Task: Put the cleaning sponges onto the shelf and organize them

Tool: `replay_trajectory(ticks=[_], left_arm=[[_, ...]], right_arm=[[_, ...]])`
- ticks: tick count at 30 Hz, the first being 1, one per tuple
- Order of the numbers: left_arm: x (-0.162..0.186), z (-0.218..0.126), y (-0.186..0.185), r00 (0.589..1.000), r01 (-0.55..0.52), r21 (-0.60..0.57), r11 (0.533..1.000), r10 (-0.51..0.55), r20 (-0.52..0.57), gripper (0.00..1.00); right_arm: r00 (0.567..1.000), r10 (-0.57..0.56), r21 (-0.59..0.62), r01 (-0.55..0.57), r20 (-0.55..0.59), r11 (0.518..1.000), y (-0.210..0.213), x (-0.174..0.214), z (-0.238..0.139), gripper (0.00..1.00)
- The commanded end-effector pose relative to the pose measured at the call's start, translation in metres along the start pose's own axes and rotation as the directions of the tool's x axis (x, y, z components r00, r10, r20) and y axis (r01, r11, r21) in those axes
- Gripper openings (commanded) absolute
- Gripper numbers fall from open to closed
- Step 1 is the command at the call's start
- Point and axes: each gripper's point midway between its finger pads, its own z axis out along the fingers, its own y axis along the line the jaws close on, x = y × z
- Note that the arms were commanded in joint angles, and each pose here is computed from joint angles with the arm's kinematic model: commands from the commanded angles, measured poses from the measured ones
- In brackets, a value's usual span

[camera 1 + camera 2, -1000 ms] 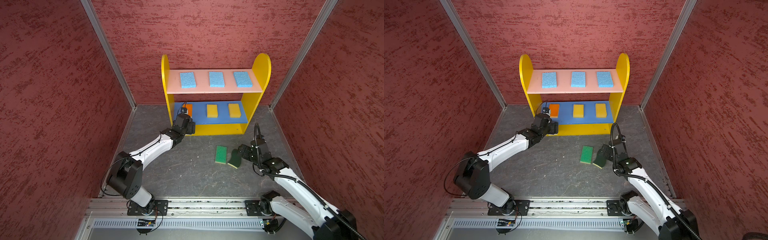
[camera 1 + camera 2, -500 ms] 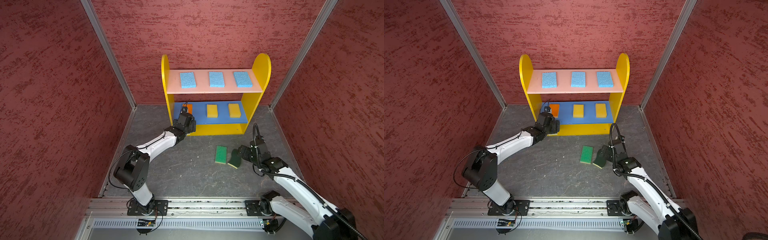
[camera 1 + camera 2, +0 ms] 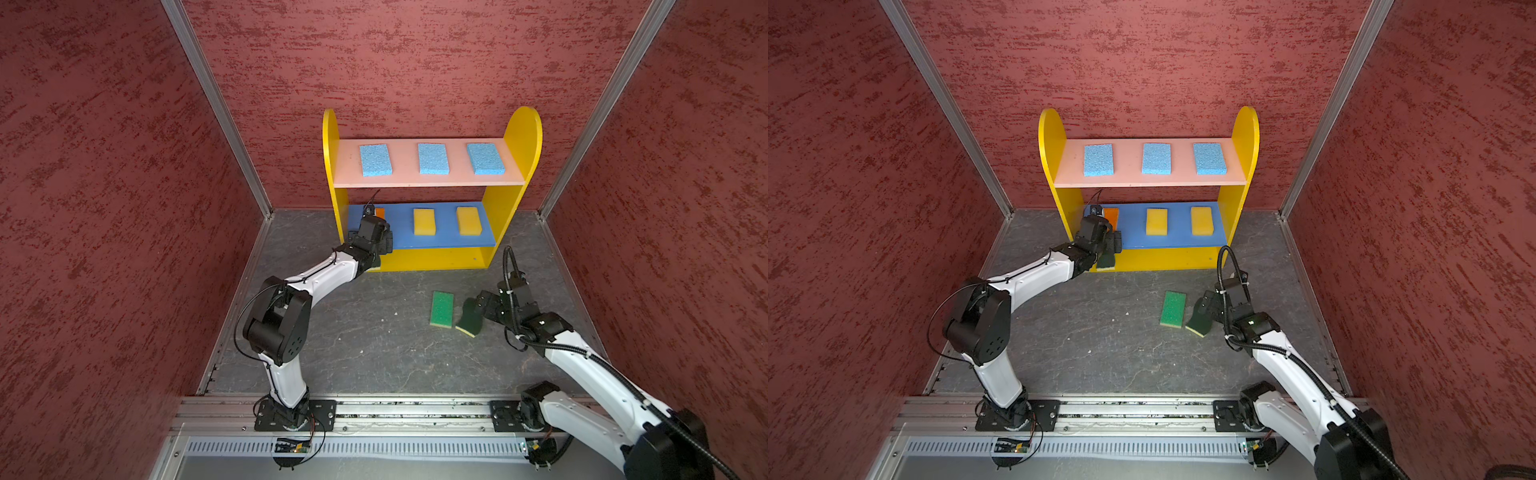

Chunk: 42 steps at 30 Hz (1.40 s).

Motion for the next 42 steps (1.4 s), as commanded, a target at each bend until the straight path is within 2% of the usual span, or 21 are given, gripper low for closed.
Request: replay_trajectory(ticks=[1,12,24,35,42], left_arm=[[0.021,0.012,-0.002,0.998,0.002,0.015,1.0,-0.001,-0.071,0.94],[0.032,0.028,0.006,0.994,0.018,-0.018,1.0,-0.02,-0.109,0.91],[0.043,0.028,0.009,0.993,0.039,-0.022,0.999,-0.041,-0.114,0.79],[0.045,0.012,0.017,0.994,0.057,-0.063,0.996,-0.063,-0.09,0.78],[0.053,0.017,0.008,0.991,0.031,-0.045,0.998,-0.037,-0.128,0.79]], right_arm=[[0.999,0.005,-0.003,-0.005,0.046,1.0,0.005,-0.015,-0.008,0.99],[0.999,0.003,0.008,-0.003,0.054,1.0,0.001,-0.015,-0.011,0.99],[0.998,0.002,0.009,-0.003,0.058,1.0,0.001,-0.017,-0.013,0.99],[0.998,0.011,0.008,-0.012,0.054,1.0,0.0,-0.014,-0.013,0.99],[0.999,0.013,0.011,-0.013,0.051,1.0,-0.003,-0.01,-0.012,0.99]])
